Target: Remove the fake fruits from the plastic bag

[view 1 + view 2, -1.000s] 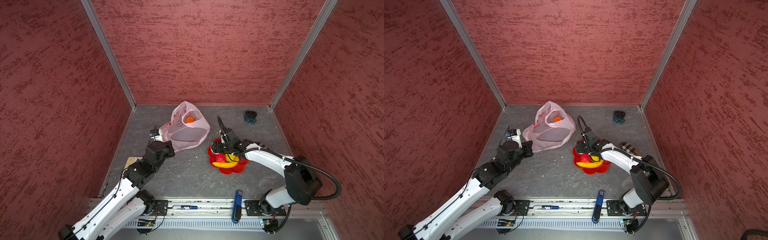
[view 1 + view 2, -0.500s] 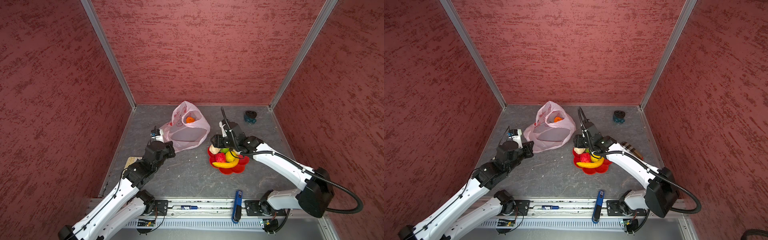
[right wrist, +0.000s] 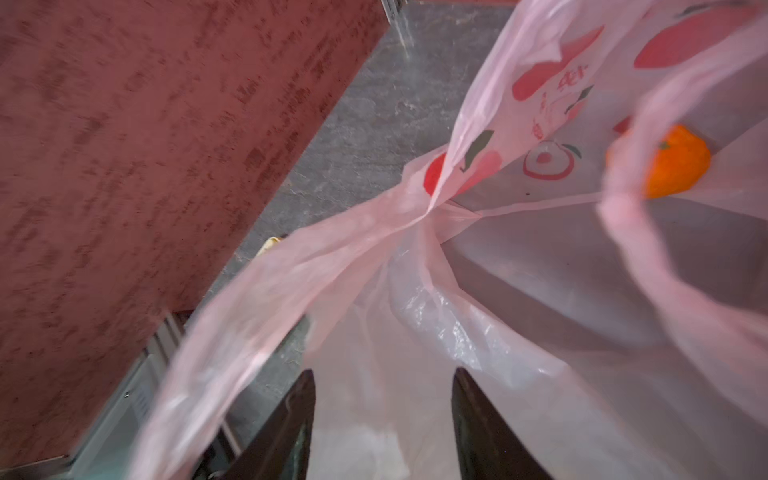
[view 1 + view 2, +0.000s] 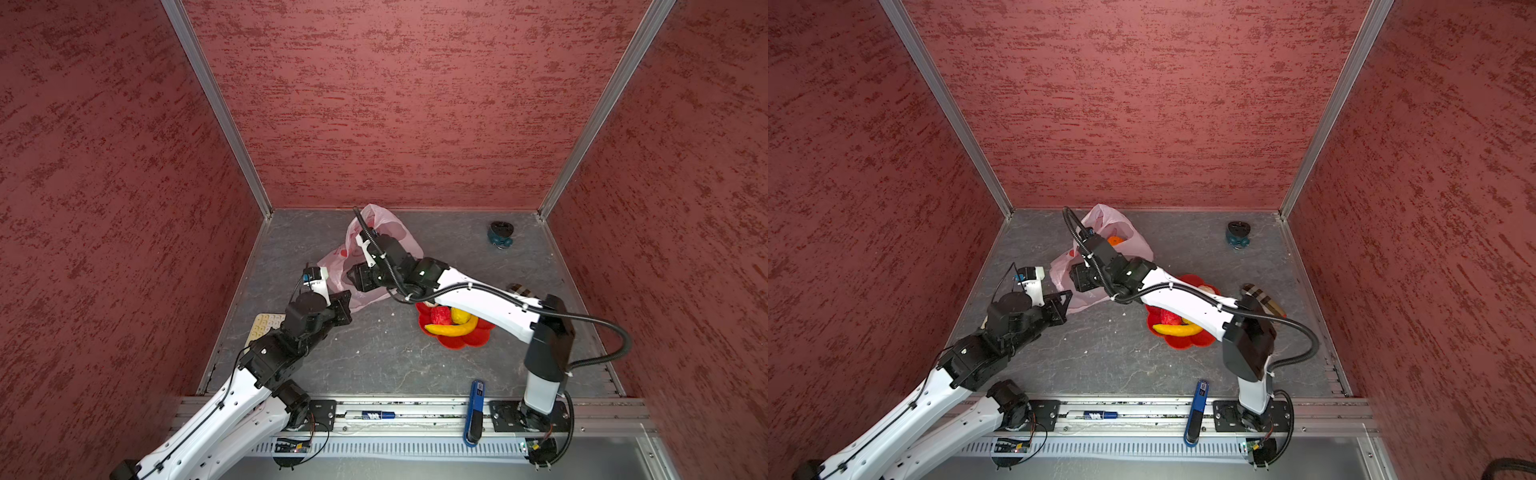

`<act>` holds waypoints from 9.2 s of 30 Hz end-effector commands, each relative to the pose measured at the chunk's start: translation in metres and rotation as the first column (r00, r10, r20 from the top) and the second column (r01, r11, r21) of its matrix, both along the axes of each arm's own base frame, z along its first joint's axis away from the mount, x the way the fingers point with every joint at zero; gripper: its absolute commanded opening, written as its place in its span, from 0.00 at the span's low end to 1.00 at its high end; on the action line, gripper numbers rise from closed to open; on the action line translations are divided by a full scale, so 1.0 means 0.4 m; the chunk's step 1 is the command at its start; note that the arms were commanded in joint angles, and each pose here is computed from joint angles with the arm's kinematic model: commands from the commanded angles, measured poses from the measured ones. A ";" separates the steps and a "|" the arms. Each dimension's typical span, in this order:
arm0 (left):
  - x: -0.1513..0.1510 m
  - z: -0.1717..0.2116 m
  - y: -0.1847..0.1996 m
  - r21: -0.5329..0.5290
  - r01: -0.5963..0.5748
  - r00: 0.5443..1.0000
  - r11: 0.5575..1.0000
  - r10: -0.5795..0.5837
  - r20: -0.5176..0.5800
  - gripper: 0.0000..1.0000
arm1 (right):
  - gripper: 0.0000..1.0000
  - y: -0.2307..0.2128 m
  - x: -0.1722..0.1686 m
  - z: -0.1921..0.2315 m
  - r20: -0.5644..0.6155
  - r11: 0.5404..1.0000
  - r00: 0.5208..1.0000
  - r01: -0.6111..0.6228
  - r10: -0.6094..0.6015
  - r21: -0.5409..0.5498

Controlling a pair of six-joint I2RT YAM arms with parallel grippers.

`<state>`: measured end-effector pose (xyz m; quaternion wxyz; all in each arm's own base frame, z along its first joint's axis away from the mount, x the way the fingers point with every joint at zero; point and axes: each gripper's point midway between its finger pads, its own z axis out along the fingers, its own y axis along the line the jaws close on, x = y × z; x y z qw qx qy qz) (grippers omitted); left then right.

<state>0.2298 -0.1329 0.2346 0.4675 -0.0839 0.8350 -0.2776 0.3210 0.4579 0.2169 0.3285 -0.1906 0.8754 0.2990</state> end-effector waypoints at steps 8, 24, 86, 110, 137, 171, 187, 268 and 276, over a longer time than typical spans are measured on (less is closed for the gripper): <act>-0.075 -0.028 0.033 -0.042 0.004 0.998 0.999 -0.007 -0.070 0.01 | 0.53 0.005 0.256 -0.113 0.061 0.976 0.975 0.215 -0.212 -0.046; -0.114 -0.095 0.024 -0.076 0.043 0.988 0.996 -0.054 -0.146 0.01 | 0.86 -0.067 0.445 -0.276 0.130 0.911 0.912 0.402 -0.389 -0.095; -0.108 -0.089 -0.008 -0.095 0.094 0.987 0.991 -0.106 -0.123 0.01 | 0.32 -0.110 0.499 -0.381 0.011 0.896 0.897 0.441 -0.441 -0.047; 0.095 -0.001 -0.078 0.064 0.026 0.998 0.998 -0.030 0.059 0.01 | 0.24 -0.124 0.087 -0.074 -0.138 0.983 0.990 0.048 -0.024 0.175; 0.313 0.089 -0.039 0.105 -0.092 0.986 0.990 0.076 0.150 0.01 | 0.24 -0.487 -0.128 0.210 0.057 0.980 0.981 0.182 -0.187 0.079; 0.677 0.136 0.047 0.068 -0.197 0.964 0.978 0.181 0.195 0.00 | 0.37 -0.670 -0.106 -0.262 -0.142 0.911 0.908 0.364 -0.394 -0.196; 0.602 0.110 0.117 0.049 -0.220 0.966 0.974 0.211 0.152 0.21 | 0.97 -0.679 -0.081 -0.209 -0.100 0.898 0.908 0.375 -0.406 -0.231; 0.422 -0.299 0.386 0.407 -0.382 0.911 0.830 0.264 0.318 0.99 | 0.99 -1.268 0.150 -0.203 0.604 0.559 0.374 0.816 -0.704 0.146; 0.423 -0.298 0.386 0.406 -0.383 0.910 0.830 0.264 0.319 0.99 | 0.99 -1.262 0.157 -0.209 0.601 0.569 0.390 0.811 -0.698 0.134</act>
